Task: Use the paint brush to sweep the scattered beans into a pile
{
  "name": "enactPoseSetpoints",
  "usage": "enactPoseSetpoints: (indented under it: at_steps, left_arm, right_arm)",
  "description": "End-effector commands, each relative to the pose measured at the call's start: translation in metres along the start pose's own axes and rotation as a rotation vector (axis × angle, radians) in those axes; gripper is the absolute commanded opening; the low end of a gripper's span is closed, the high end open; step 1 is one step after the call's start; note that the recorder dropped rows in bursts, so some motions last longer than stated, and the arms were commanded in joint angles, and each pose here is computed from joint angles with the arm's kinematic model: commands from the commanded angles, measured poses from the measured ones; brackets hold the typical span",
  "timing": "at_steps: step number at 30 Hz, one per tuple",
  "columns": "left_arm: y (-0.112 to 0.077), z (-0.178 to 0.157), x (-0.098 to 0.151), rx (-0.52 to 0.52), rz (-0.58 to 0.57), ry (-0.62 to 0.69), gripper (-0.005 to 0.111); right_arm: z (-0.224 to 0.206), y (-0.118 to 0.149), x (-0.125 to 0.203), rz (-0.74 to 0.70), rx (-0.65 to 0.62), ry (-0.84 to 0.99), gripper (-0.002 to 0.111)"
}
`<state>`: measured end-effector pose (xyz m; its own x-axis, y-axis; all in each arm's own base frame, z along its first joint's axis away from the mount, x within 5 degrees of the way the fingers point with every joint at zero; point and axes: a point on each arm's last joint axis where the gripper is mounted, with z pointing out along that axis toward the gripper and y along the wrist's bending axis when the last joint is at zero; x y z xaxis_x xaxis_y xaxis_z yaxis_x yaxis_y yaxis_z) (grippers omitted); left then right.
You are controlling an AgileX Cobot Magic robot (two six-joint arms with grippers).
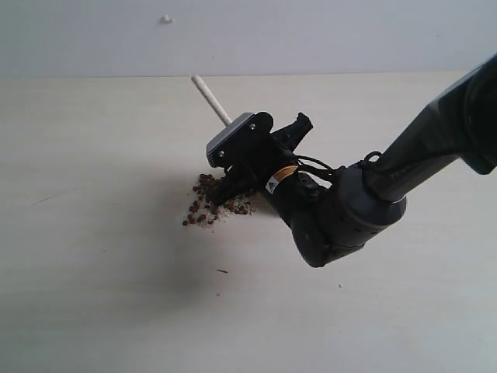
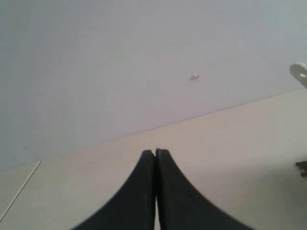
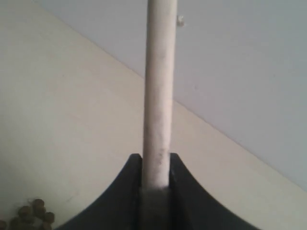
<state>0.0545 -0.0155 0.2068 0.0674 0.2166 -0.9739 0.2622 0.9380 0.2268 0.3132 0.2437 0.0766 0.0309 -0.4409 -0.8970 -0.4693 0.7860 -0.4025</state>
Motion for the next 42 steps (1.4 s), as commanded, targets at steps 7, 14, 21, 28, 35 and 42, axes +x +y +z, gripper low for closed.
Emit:
enactPoseSetpoints:
  at_steps: [7, 14, 21, 28, 35, 42]
  left_arm:
    - [0.000, 0.000, 0.001, -0.001, -0.009, 0.000, 0.000]
    - [0.000, 0.000, 0.001, -0.001, -0.009, 0.000, 0.000]
    - [0.000, 0.000, 0.001, -0.001, -0.009, 0.000, 0.000]
    - [0.000, 0.000, 0.001, -0.001, -0.006, 0.000, 0.000]
    - [0.000, 0.000, 0.001, -0.001, -0.006, 0.000, 0.000]
    - [0.000, 0.000, 0.001, -0.001, -0.006, 0.000, 0.000]
  right_arm:
    - [-0.002, 0.019, -0.005, 0.036, -0.084, 0.019, 0.000]
    - [0.013, 0.020, -0.021, 0.283, -0.038, 0.029, 0.000]
    - [0.015, 0.010, -0.027, 0.376, 0.073, -0.023, 0.000]
    - [0.009, -0.015, -0.049, 0.296, 0.248, -0.099, 0.000]
    - [-0.023, -0.037, -0.078, 0.312, 0.252, -0.128, 0.000]
    - [-0.076, -0.072, -0.067, 0.386, -0.074, 0.424, 0.000]
